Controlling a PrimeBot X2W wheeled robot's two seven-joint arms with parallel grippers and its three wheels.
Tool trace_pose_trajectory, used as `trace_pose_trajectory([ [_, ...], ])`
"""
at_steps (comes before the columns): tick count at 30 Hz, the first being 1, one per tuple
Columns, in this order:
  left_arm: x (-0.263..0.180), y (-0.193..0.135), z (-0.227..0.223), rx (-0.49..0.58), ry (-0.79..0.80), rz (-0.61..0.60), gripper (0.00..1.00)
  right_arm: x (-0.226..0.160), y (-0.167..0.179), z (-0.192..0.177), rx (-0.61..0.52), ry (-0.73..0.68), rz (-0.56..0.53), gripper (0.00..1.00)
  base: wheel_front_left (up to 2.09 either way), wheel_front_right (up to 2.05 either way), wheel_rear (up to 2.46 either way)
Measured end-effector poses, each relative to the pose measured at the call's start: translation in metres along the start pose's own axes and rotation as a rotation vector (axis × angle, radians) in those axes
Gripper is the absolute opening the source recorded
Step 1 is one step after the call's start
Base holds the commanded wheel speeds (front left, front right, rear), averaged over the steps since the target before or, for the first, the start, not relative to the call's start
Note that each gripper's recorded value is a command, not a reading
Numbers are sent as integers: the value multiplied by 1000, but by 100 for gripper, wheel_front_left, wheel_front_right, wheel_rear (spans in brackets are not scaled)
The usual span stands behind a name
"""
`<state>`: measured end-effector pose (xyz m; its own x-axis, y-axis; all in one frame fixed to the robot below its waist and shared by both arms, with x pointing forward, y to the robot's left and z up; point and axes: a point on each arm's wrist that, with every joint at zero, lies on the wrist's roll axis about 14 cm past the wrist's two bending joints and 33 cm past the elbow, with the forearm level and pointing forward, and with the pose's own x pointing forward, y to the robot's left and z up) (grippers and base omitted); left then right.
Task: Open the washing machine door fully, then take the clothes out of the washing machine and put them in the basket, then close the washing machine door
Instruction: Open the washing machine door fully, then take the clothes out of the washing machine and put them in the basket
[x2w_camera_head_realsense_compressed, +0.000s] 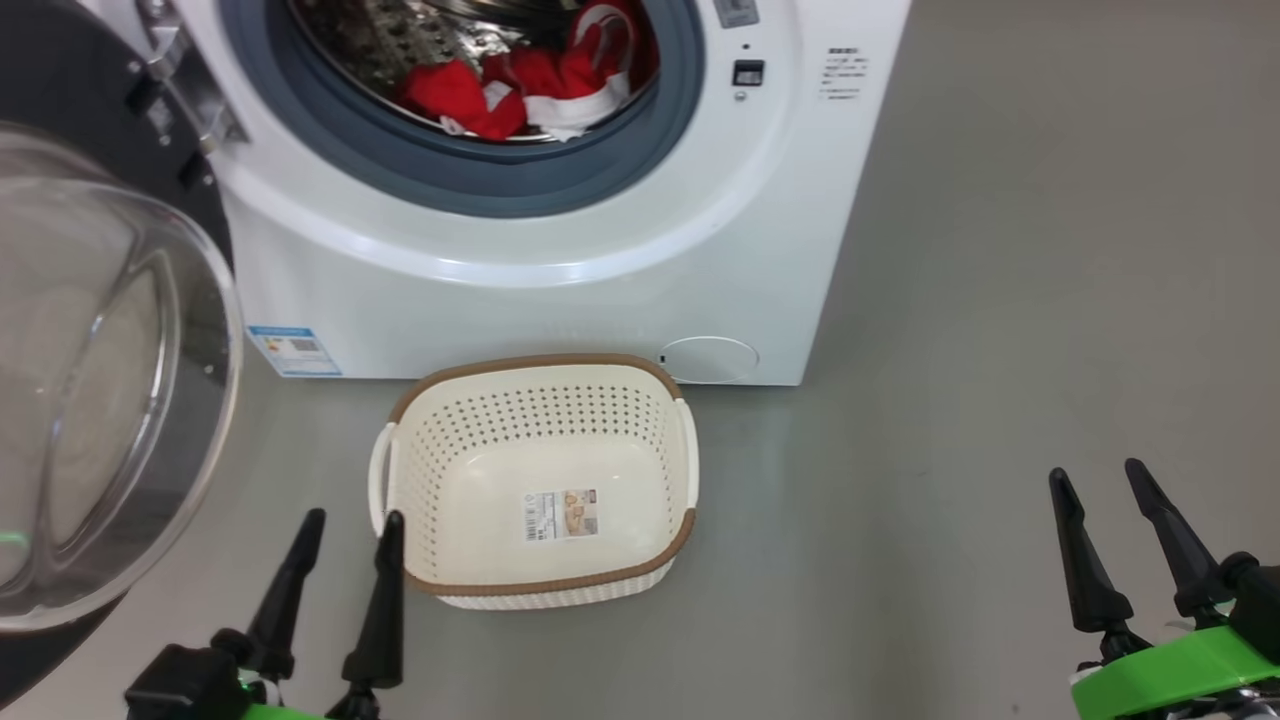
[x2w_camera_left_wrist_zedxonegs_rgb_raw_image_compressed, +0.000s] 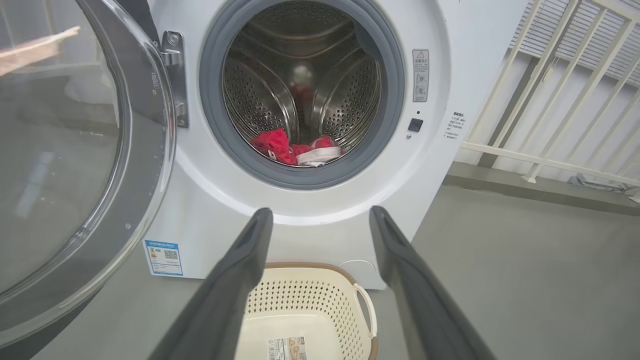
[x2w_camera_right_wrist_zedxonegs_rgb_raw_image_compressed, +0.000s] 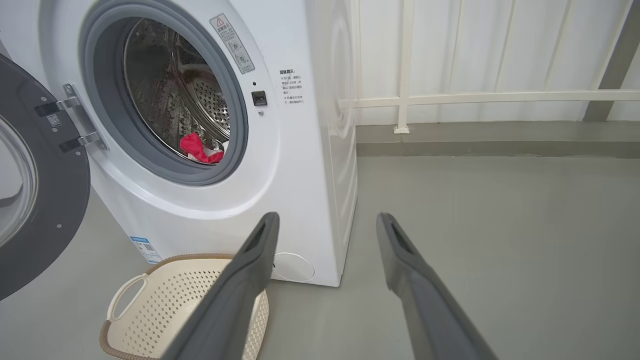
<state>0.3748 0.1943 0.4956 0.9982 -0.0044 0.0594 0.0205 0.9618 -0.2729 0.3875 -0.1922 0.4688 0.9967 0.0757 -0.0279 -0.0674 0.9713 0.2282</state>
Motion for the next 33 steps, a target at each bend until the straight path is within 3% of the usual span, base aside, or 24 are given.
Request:
trace_pose_trajectory([
  [10, 8, -29, -8, -31, 18, -87, 100, -12, -18, 6, 3, -17, -63, 100, 0, 0, 0],
  [33, 5, -26, -3, -34, 8, -83, 100, -20, -17, 3, 7, -10, -68, 100, 17, -17, 0],
])
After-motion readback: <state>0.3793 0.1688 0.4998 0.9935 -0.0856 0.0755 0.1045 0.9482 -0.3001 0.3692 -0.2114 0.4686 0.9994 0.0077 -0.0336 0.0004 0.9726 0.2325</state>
